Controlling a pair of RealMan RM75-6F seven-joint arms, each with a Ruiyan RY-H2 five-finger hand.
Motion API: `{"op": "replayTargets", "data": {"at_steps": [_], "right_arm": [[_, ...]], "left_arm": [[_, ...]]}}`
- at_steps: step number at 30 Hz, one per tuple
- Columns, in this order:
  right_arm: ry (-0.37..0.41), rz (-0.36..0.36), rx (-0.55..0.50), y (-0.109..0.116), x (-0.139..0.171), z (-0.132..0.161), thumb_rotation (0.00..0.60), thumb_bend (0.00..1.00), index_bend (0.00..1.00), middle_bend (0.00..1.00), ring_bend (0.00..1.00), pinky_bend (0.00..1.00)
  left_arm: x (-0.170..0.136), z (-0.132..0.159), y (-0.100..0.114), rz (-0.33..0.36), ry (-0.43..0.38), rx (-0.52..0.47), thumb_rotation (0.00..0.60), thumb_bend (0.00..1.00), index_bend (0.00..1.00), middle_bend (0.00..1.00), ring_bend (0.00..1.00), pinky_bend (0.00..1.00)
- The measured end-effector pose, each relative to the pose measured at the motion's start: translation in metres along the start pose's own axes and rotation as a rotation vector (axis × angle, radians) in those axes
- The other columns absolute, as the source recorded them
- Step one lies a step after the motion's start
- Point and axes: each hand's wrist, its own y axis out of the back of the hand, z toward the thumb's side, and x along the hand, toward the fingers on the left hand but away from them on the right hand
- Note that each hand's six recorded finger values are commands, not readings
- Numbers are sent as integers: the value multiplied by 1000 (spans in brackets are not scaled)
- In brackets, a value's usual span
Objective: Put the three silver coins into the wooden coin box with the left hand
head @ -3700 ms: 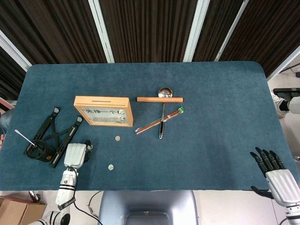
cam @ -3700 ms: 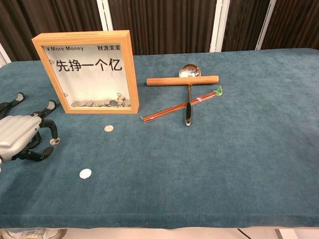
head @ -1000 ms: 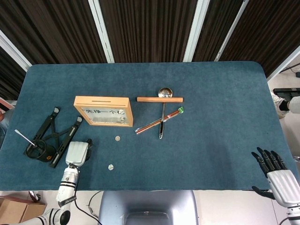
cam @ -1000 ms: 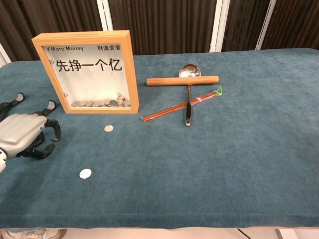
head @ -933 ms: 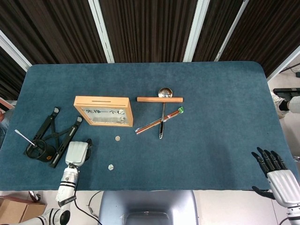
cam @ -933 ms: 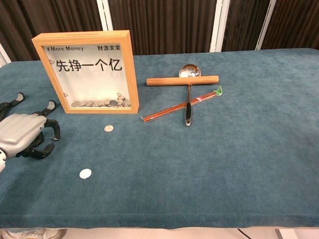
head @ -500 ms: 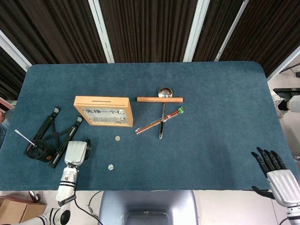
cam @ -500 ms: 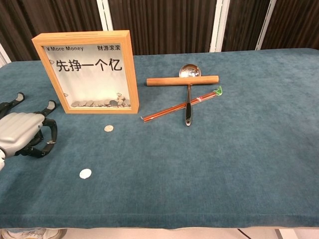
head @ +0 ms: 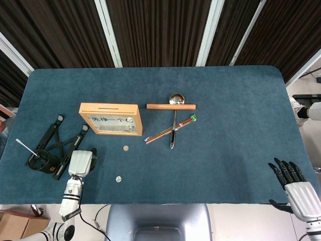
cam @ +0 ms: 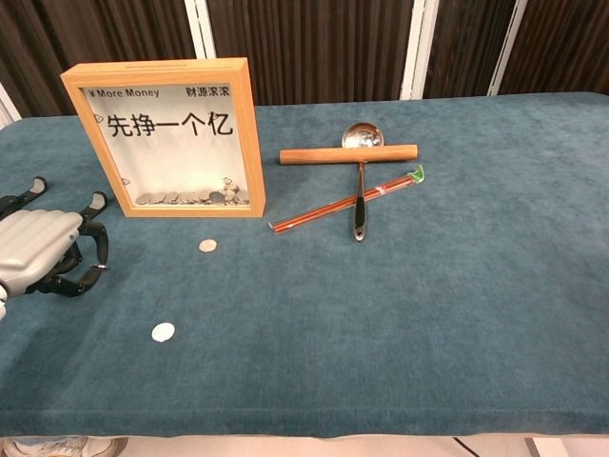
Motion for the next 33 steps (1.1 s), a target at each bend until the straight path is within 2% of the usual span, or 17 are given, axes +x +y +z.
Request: {"op": "replayTargets", "data": {"at_steps": [6,11,16,18,22,25,29,32,33], "right_arm": [[-1,1,1,0,0,-1,600,149,0,0,0,0],[-1,3,3,-1,0,-1,600,149,0,0,0,0],[-2,4,0,-1,-1,-1,600,149,0,0,0,0],[-2,2,-4,0,0,-1,600,149,0,0,0,0],[-6,2,-12,2,-1,-3,600,149,0,0,0,0],[-9,1,-18,3,-2,-5,600,149,0,0,0,0],[-15,2,-24,4,-4,-7,600,149,0,0,0,0],[-16,8,-25,3,-6,-7,600,149,0,0,0,0],[-16,9,-25,3,-6,-7,600,149,0,0,0,0]], "left_arm": [[1,1,1,13,0,-4,600,448,580,1000,1000,1000],[2,3,5,39,-6,-20,600,519,621,1000,1000,1000],[4,2,23,98,-20,-59,600,531,620,1000,1000,1000],[6,2,38,129,-29,-84,600,532,618,1000,1000,1000],[12,1,80,202,-48,-149,600,535,613,1000,1000,1000],[20,2,128,267,-61,-205,600,536,612,1000,1000,1000],[38,9,210,374,-64,-258,600,532,612,1000,1000,1000],[56,18,253,412,-56,-264,600,532,612,1000,1000,1000],[61,23,260,412,-56,-257,600,532,613,1000,1000,1000]]}}
